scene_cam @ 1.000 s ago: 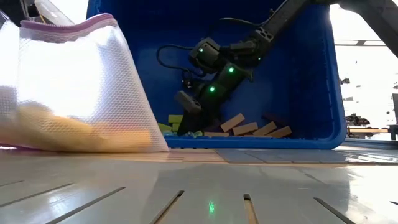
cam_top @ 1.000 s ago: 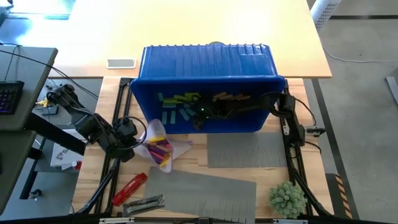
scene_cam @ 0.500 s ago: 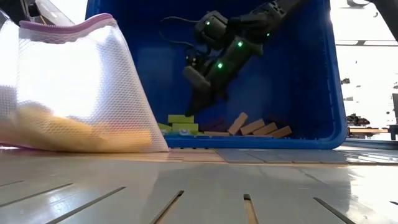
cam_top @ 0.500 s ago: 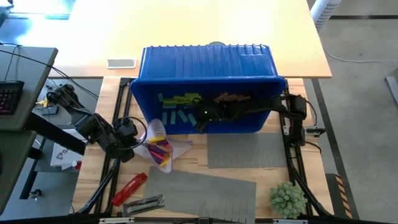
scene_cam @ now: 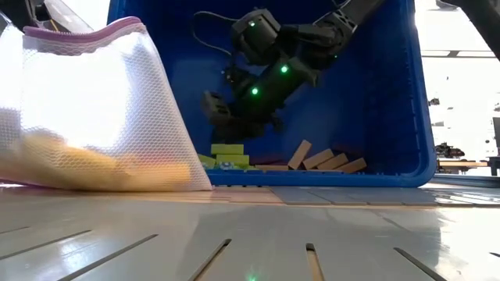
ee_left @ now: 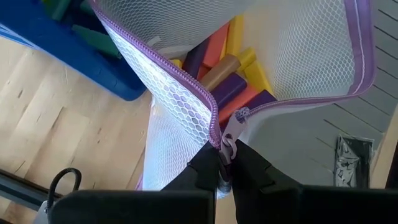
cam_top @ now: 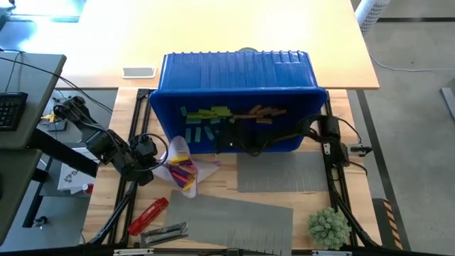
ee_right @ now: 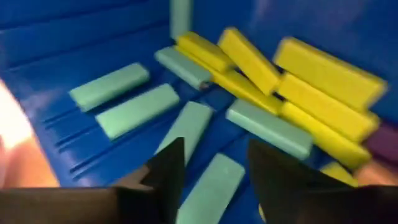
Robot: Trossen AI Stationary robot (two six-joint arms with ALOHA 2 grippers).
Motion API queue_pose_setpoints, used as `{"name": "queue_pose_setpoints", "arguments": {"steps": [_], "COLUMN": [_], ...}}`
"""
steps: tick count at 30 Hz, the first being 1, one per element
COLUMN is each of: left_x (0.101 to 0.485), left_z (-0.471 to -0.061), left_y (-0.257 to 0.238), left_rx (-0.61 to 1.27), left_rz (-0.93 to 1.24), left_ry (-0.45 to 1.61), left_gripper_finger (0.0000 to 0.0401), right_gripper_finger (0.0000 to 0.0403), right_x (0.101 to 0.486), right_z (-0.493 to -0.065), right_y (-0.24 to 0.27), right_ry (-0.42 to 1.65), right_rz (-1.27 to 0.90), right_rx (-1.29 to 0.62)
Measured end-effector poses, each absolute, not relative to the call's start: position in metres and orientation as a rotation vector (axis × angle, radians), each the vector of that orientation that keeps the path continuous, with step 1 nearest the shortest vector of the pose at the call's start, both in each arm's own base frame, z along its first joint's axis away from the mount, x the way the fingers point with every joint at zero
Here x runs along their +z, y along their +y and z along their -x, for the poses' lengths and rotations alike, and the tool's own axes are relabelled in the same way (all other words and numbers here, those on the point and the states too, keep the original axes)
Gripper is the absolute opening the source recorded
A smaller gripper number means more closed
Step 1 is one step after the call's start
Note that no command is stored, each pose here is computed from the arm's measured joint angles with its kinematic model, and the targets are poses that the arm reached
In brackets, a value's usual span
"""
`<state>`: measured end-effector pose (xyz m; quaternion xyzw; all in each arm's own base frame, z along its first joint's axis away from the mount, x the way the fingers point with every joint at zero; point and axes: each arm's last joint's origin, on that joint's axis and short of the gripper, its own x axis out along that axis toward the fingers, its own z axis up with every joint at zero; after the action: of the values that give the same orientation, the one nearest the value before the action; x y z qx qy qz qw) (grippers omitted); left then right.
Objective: Sort blocks
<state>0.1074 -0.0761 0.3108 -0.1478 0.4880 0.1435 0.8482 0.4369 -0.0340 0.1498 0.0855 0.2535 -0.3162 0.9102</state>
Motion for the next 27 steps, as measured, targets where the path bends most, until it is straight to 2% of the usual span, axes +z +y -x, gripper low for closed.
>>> {"name": "queue_pose_setpoints", "arguments": {"steps": [3,8,13,20,27], "left_x": [0.311,0.311,0.311,0.311,0.310], "left_z": [-0.107,-0.107,-0.107,-0.107,-0.107], "left_y": [-0.076,-0.076,-0.076,-0.076,-0.077], "left_rx": [0.303,0.302,0.302,0.301,0.292], "left_rz": [0.313,0.312,0.312,0.321,0.331], "left_ry": [1.029,1.029,1.030,1.035,1.048], "left_gripper_finger": [0.0000,0.0000,0.0000,0.0000,0.0000], "right_gripper_finger": [0.0188,0.0241,0.0255,0.0226,0.0123], "right_x": [0.137,0.111,0.086,0.066,0.065], "right_z": [-0.436,-0.439,-0.440,-0.440,-0.439], "right_y": [-0.024,-0.006,0.006,0.008,0.005], "right_ry": [0.504,0.524,0.485,0.468,0.459], "right_rz": [-0.202,-0.239,-0.334,-0.354,-0.396], "right_rx": [-0.774,-0.763,-0.831,-0.897,-0.914]}}
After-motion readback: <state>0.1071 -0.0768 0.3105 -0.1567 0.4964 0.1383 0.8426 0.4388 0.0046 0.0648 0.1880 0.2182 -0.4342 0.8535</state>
